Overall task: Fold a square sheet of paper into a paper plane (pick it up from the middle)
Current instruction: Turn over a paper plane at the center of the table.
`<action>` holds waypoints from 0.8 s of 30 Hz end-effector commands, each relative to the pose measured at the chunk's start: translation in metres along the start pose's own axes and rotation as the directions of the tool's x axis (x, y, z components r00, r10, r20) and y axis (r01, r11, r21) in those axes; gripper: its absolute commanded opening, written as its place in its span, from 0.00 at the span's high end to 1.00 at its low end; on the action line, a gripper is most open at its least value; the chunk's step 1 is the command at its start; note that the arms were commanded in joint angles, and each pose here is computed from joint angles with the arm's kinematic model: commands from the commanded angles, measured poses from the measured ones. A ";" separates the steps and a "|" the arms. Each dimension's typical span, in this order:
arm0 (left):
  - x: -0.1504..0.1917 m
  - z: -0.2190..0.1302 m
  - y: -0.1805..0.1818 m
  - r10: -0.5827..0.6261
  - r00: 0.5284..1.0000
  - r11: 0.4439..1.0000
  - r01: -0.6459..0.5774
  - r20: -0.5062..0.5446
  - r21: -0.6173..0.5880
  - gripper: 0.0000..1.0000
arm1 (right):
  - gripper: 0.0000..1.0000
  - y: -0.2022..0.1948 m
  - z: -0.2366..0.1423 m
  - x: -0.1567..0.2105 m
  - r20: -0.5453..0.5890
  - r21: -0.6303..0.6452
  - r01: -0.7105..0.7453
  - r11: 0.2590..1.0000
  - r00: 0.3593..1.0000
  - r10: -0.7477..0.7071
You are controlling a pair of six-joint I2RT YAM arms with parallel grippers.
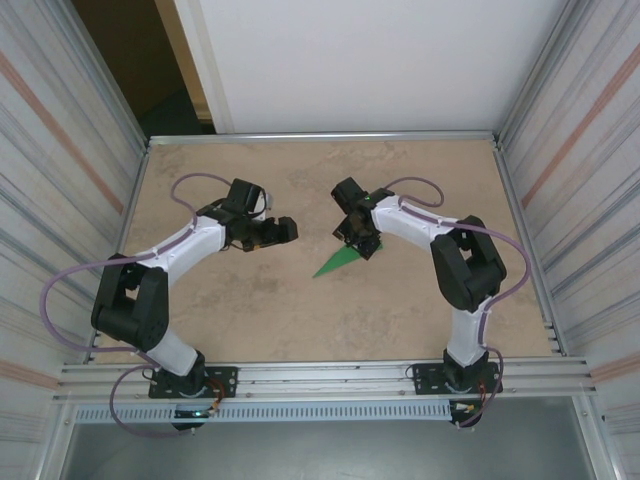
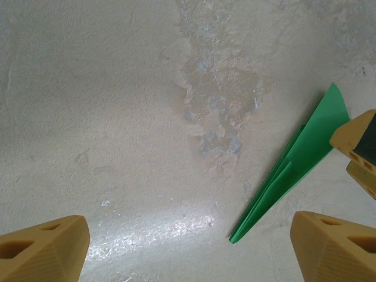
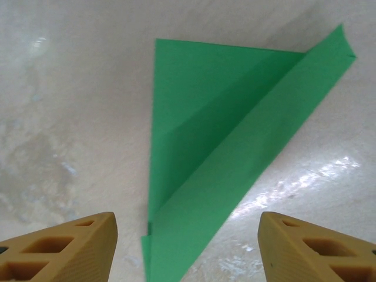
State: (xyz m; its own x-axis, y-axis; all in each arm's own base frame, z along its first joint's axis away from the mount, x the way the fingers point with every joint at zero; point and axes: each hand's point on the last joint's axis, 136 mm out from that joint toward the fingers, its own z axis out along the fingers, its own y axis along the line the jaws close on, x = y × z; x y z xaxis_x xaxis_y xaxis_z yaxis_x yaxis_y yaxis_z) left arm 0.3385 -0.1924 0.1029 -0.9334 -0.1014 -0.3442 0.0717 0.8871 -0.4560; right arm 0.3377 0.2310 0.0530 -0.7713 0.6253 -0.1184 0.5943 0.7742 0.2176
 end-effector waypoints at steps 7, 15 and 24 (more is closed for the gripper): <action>0.005 0.000 0.007 0.018 1.000 1.000 -0.018 -0.011 -0.012 0.10 | 0.45 -0.022 0.002 0.004 -0.014 0.140 -0.100 0.985 0.995 0.103; 0.006 0.001 0.008 0.014 1.000 1.000 -0.014 -0.019 -0.013 0.10 | 0.54 -0.024 0.001 0.007 -0.020 0.133 -0.118 0.984 0.992 0.121; 0.006 0.002 0.009 0.007 1.000 1.000 -0.007 -0.020 -0.019 0.10 | 0.81 -0.024 -0.002 0.004 -0.011 0.115 -0.123 0.986 0.992 0.125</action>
State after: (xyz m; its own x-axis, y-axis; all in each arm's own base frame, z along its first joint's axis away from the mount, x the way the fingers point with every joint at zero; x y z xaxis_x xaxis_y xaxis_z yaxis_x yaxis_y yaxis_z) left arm 0.3380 -0.1921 0.1007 -0.9345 -0.0889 -0.3447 0.0814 0.8893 -0.4501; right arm 0.3233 0.2217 0.0438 -0.7118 0.6986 -0.0724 0.6879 0.7143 0.1288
